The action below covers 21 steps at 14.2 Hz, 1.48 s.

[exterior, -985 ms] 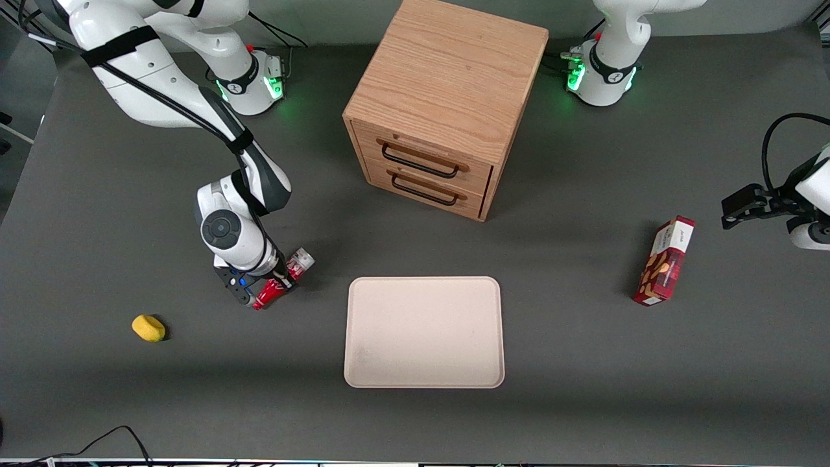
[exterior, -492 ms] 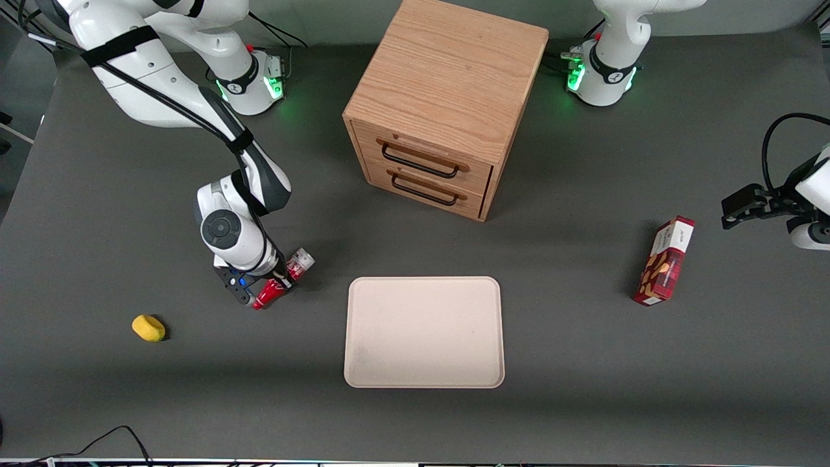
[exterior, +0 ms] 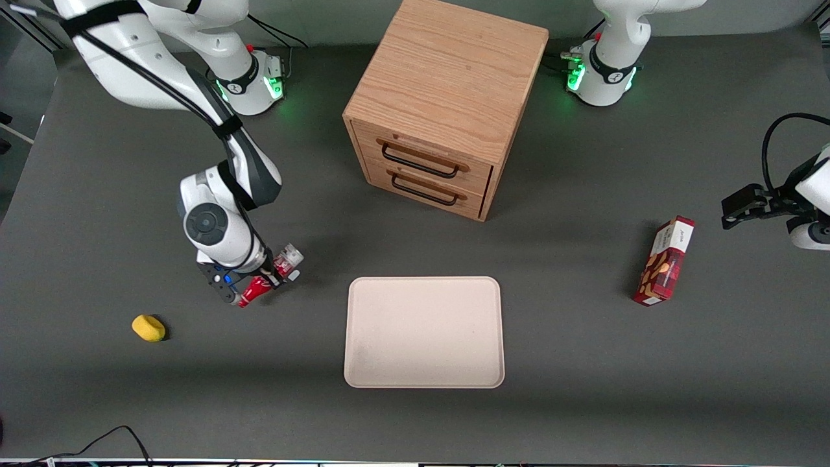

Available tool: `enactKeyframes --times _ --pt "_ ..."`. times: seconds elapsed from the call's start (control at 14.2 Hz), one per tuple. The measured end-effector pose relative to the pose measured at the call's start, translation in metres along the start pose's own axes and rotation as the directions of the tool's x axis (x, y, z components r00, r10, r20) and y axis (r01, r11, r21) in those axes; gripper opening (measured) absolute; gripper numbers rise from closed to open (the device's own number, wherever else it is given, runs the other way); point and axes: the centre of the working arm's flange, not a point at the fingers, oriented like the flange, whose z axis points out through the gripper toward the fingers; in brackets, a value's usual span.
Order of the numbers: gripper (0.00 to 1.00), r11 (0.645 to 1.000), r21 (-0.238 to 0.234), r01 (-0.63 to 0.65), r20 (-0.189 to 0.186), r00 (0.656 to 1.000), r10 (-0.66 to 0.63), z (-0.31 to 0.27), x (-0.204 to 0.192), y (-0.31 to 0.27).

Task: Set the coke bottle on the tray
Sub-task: 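Lift the bottle and tilt it upright in the right gripper, then carry the upright bottle over the cream tray with the right gripper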

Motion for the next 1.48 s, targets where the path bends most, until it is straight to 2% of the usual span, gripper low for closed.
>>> enactKeyframes --times 0.14,0.35,0.56,0.77,0.91,1.2,1.48 --pt "0.55 1.0 -0.029 -0.007 0.017 1.0 0.007 -0.046 0.001 0.0" --pt "0.55 0.998 -0.056 0.004 0.07 0.998 0.0 -0.117 0.007 -0.004" --pt "0.55 0.999 -0.05 0.007 0.125 0.992 -0.001 -0.183 0.016 -0.006" --pt "0.55 0.998 -0.06 0.026 0.147 0.989 -0.017 -0.233 0.02 -0.001" --pt "0.55 0.998 -0.047 0.052 0.148 0.988 -0.044 -0.248 0.022 0.0" --pt "0.55 0.995 -0.031 0.099 0.159 0.983 -0.093 -0.244 0.03 -0.01" --pt "0.55 0.99 0.008 0.139 0.174 0.975 -0.138 -0.232 0.027 -0.048"
